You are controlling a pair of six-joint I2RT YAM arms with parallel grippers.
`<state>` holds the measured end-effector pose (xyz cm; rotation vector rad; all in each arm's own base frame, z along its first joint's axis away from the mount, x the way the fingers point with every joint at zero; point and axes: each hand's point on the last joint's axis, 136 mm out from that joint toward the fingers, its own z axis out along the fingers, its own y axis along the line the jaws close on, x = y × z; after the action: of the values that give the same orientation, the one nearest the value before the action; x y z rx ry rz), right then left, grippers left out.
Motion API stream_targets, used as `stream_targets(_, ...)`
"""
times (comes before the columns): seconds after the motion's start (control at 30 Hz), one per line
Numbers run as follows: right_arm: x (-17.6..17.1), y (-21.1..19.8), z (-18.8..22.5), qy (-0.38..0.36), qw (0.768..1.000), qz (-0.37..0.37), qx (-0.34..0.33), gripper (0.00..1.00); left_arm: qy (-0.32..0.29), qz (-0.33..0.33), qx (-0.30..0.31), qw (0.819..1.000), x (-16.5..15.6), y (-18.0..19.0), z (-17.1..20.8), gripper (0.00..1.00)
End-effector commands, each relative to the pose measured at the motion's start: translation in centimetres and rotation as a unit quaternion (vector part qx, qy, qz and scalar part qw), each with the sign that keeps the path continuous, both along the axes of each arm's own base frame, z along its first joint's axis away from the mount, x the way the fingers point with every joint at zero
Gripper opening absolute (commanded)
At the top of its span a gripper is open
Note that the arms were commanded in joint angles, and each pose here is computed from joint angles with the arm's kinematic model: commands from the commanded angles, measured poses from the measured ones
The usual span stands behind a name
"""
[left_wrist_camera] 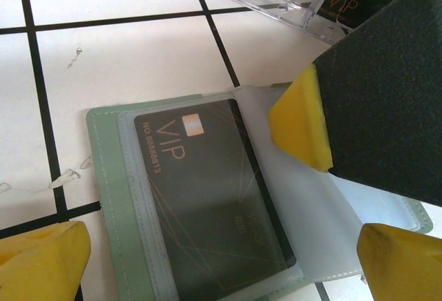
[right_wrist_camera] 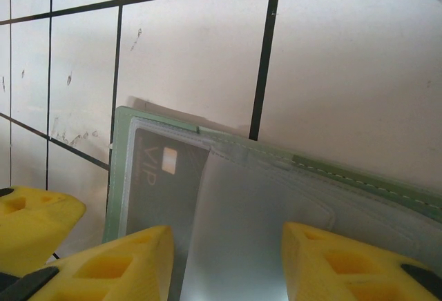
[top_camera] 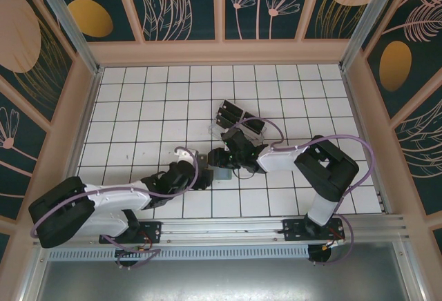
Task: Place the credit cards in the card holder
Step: Flip over the card slot in the card holder.
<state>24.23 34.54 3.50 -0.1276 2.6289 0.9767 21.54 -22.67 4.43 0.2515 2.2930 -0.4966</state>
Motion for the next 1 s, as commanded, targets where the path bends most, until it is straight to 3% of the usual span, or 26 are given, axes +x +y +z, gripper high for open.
stream_targets(0.0,-1.2,-1.5,-1.9,0.030,0.999,-0.007,-0.026,0.45,-0.024,0.005,0.000,1.000,0.9,-0.6,1.0,0.98)
stream_targets(0.57,-0.7,-1.2,-0.5,0.022,1.000,-0.010,-0.008,0.47,0.006,0.031,0.083,0.996,0.8,1.2,-2.8,0.98)
stream_targets(0.97,-0.2,-2.4,3.3,-0.010,0.999,-0.045,0.026,0.49,0.019,0.044,0.083,0.995,0.4,1.8,-3.8,0.98)
